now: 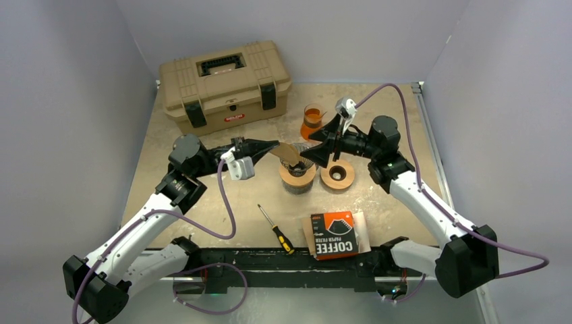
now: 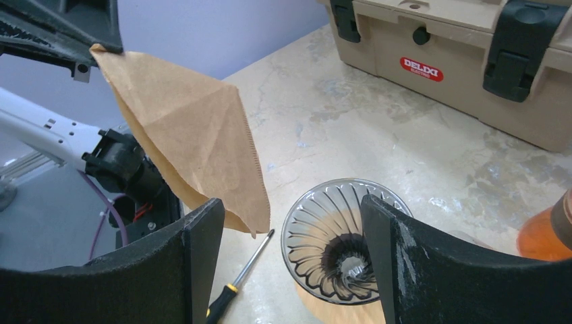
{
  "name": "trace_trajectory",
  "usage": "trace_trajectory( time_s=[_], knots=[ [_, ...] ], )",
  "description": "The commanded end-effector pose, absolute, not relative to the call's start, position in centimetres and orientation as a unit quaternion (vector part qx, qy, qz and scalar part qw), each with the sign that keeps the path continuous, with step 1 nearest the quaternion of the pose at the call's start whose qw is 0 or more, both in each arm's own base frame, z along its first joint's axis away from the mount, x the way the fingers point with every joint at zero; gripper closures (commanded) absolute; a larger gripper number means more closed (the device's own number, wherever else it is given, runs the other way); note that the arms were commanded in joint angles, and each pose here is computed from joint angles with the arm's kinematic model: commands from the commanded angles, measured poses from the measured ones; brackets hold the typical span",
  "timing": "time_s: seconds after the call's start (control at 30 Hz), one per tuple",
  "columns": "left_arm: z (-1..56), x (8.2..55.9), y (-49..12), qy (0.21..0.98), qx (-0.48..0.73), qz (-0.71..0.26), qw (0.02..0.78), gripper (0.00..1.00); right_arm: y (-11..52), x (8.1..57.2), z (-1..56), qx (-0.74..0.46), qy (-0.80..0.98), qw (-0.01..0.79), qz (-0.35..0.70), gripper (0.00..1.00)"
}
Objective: Place the coffee filter in the dripper
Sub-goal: Place the coffee filter in the coffee dripper.
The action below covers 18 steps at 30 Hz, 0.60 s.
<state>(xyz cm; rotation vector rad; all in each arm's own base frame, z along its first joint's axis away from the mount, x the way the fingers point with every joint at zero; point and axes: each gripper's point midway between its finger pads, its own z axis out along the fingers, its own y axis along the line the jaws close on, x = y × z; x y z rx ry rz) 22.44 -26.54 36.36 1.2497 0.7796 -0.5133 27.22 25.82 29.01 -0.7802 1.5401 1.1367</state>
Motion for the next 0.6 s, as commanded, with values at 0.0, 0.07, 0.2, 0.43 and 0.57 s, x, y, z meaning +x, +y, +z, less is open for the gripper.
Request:
trace_trajectory(
  time_s=[0.0, 0.07, 0.2, 0.43, 0.57],
  knots=[
    [36.93, 22.46, -26.4, 0.346, 0.56, -0.229, 0.717, 1.0, 26.39, 26.46, 31.24, -0.359, 0.602, 0.532, 0.476, 0.23],
    [36.91, 22.51, -26.42, 0.347, 0.559, -0.228, 0.718, 1.0, 26.38, 26.34, 31.38, -0.36, 0.599, 0.534, 0.476, 0.22],
    [36.89, 22.49, -26.44, 0.347, 0.559, -0.23, 0.717, 1.0, 26.31, 26.27, 31.4, -0.36, 0.599, 0.537, 0.472, 0.22],
    [36.86, 22.57, -26.42, 0.347, 0.559, -0.228, 0.717, 1.0, 26.54, 25.91, 31.38, -0.373, 0.593, 0.533, 0.475, 0.22],
    [36.77, 22.6, -26.39, 0.35, 0.559, -0.228, 0.716, 1.0, 26.59, 25.63, 31.32, -0.379, 0.593, 0.532, 0.471, 0.2]
  ],
)
